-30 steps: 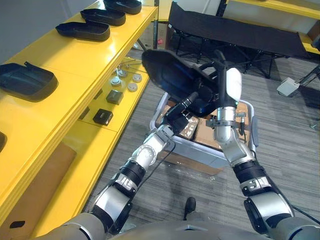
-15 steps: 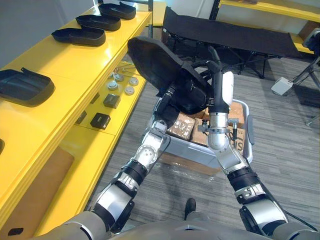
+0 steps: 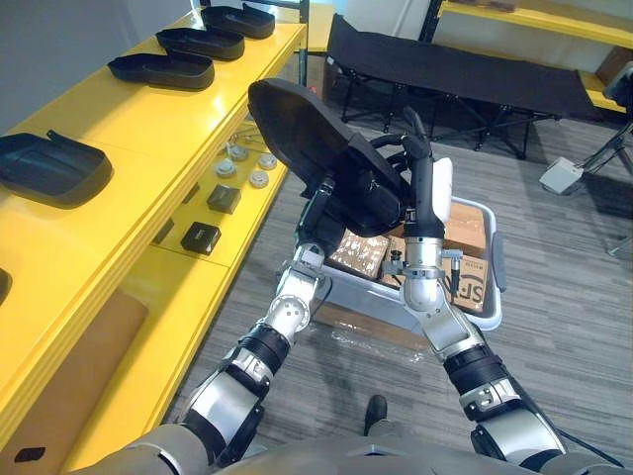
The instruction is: Walk over and take three plastic housings, then place them on the shelf
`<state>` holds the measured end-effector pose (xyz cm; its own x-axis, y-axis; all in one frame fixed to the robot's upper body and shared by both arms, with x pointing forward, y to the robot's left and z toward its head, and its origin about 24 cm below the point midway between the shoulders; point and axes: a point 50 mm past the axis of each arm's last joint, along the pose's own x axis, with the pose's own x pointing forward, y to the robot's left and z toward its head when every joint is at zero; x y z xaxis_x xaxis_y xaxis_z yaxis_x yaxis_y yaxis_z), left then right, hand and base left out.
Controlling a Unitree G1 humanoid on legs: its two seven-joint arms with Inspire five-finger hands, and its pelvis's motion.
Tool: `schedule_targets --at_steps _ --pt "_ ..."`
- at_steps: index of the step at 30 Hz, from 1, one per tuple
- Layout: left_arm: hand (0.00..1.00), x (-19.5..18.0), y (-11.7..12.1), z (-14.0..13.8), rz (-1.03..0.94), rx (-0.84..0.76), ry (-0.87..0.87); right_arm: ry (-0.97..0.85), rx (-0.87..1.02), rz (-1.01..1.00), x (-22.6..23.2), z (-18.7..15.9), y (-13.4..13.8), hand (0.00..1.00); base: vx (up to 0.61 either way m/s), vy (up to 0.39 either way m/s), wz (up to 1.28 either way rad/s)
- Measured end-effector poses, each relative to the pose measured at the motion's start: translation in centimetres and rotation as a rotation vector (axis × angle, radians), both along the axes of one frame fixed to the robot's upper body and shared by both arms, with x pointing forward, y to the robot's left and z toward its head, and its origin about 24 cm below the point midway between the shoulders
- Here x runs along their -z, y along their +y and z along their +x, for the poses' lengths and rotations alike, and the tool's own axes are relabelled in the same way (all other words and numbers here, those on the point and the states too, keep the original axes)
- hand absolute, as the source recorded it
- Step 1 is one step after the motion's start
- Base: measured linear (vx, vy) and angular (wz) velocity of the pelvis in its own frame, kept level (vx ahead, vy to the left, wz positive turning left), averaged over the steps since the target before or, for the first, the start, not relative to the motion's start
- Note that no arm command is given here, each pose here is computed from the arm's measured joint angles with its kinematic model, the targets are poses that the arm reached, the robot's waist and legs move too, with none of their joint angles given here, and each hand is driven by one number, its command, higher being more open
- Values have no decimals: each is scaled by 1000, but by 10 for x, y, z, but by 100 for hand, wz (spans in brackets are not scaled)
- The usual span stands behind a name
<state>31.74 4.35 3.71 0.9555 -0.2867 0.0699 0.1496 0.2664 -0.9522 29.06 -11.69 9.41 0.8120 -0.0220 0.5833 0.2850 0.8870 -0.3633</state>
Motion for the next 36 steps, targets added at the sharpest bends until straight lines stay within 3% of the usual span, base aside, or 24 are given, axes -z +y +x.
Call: schedule_targets --at_steps 4,9,14,22,27,31,36 --pt "0 -3 4 -1 53 -22 -47 65 0 12 15 -7 -1 100 0 0 0" --pt "0 -35 8 1 82 -69 -203 222 24 157 38 -15 -6 100 0 0 0" --pt "0 -55 17 3 295 -181 -272 210 3 308 21 -14 -1 100 -3 -1 -1" --pt "0 -13 89 -15 807 -682 81 156 114 384 6 -30 -31 100 -1 0 -4" --pt "0 0 141 -41 1007 -1051 310 334 229 461 44 -57 -52 100 0 0 0" --pt "0 -4 152 -53 1039 -1171 312 410 273 505 62 -72 -57 100 0 0 0" --pt "0 -14 150 -57 975 -1143 187 482 169 596 69 -75 -55 100 0 0 0"
